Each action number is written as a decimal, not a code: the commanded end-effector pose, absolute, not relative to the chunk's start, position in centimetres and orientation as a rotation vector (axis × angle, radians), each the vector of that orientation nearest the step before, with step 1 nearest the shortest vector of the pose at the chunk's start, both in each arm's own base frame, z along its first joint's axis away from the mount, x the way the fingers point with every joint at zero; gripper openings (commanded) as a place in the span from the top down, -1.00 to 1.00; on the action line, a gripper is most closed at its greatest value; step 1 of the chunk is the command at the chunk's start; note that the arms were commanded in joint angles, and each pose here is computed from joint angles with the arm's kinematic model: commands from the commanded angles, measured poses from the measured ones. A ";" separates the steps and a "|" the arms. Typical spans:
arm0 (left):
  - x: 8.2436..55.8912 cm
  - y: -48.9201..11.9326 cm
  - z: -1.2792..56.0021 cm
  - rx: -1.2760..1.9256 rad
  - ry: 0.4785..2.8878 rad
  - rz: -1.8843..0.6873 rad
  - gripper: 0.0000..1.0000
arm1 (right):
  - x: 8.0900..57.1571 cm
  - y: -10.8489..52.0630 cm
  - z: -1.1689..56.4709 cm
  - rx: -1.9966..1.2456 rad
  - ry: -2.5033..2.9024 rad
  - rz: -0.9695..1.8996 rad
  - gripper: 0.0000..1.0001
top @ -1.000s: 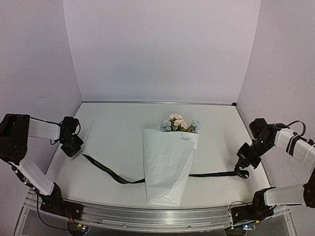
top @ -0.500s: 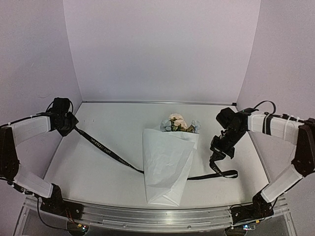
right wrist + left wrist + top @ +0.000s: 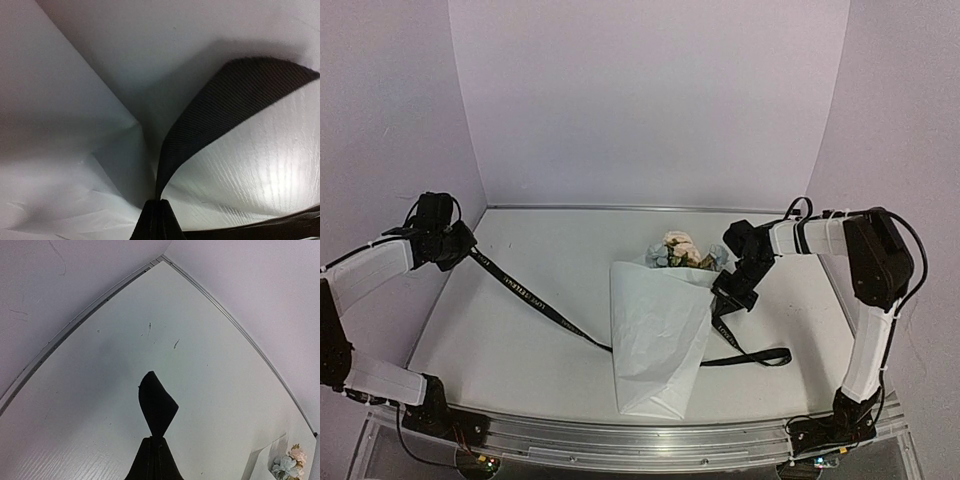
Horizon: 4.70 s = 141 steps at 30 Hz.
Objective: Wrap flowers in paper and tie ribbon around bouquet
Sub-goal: Place the left side of the ribbon at the center of the board.
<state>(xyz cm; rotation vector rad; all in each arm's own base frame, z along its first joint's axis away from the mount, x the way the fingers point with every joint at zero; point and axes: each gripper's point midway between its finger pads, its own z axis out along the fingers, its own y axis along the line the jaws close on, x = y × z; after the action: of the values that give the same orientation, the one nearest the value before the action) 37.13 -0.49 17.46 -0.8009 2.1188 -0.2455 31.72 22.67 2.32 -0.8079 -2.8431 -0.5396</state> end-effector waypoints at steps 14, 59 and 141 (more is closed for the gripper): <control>40.9 0.5 22.3 -0.727 2.055 -0.204 1.00 | 40.3 24.1 3.1 -0.914 -2.879 -0.670 1.00; 40.8 9.3 18.5 -1.062 2.029 0.094 1.00 | 38.6 -0.7 21.6 -1.495 -2.899 -0.601 1.00; 22.3 -60.9 15.7 0.886 2.009 -1.506 1.00 | 28.5 12.3 11.5 -0.970 -2.784 -0.500 1.00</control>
<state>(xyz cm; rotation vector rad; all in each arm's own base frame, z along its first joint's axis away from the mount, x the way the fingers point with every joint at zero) 24.24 -56.85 12.41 0.7458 2.1636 -1.3615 28.40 15.06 7.69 -0.9445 -2.7388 -0.5258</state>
